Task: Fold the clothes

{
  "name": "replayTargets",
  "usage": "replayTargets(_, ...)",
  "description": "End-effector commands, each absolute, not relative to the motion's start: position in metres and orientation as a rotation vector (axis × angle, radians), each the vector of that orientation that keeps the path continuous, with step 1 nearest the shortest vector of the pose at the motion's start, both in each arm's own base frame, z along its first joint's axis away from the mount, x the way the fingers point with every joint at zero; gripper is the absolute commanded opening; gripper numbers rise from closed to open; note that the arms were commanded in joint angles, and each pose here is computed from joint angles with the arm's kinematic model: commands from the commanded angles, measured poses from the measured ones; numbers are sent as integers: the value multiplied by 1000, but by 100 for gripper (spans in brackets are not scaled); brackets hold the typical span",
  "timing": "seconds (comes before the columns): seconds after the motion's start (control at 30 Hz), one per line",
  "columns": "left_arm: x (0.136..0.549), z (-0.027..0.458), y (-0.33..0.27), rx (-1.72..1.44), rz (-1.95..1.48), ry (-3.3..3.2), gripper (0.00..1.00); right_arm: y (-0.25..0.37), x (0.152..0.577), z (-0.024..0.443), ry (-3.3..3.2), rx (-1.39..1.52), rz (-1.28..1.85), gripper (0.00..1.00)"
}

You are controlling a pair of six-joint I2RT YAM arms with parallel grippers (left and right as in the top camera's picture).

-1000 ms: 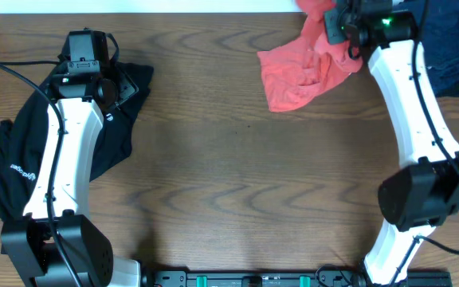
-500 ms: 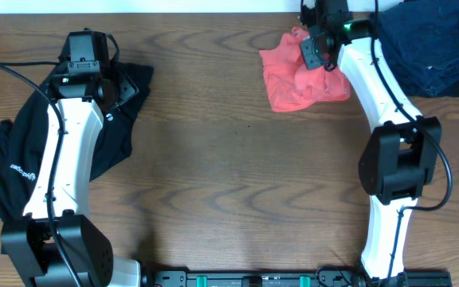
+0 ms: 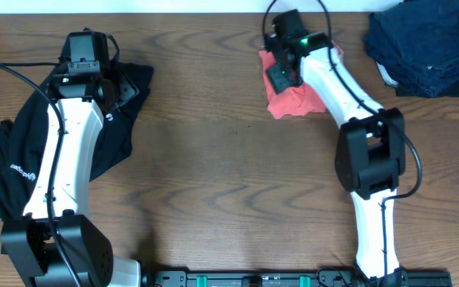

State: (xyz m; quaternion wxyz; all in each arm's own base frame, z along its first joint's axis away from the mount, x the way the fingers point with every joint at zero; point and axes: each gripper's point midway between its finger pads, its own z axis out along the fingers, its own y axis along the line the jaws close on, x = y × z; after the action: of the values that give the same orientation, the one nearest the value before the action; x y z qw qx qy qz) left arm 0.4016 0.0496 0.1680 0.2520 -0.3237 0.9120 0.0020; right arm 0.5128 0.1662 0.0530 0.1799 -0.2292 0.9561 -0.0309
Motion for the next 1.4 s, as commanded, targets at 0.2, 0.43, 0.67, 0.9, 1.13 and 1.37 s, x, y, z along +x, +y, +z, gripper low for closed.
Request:
replayTargets(0.2, 400, 160, 51, -869, 27, 2508, 72, 196, 507, 51, 2707, -616, 67, 76)
replayTargets(0.43, 400, 160, 51, -868, 28, 2509, 72, 191, 521, 37, 2692, -498, -42, 88)
replayTargets(0.67, 399, 159, 51, -868, 29, 2512, 72, 184, 520, 3, 2715, -504, -209, 96)
replayTargets(0.9, 399, 159, 51, -868, 29, 2512, 72, 171, 528, 4, 2681, -450, -330, 89)
replayTargets(1.13, 399, 159, 51, -868, 29, 2512, 72, 146, 536, 5, 2657, -433, -463, 66)
replayTargets(1.37, 397, 159, 51, -870, 32, 2519, 72, 135, 540, 10, 2658, -406, -467, 1)
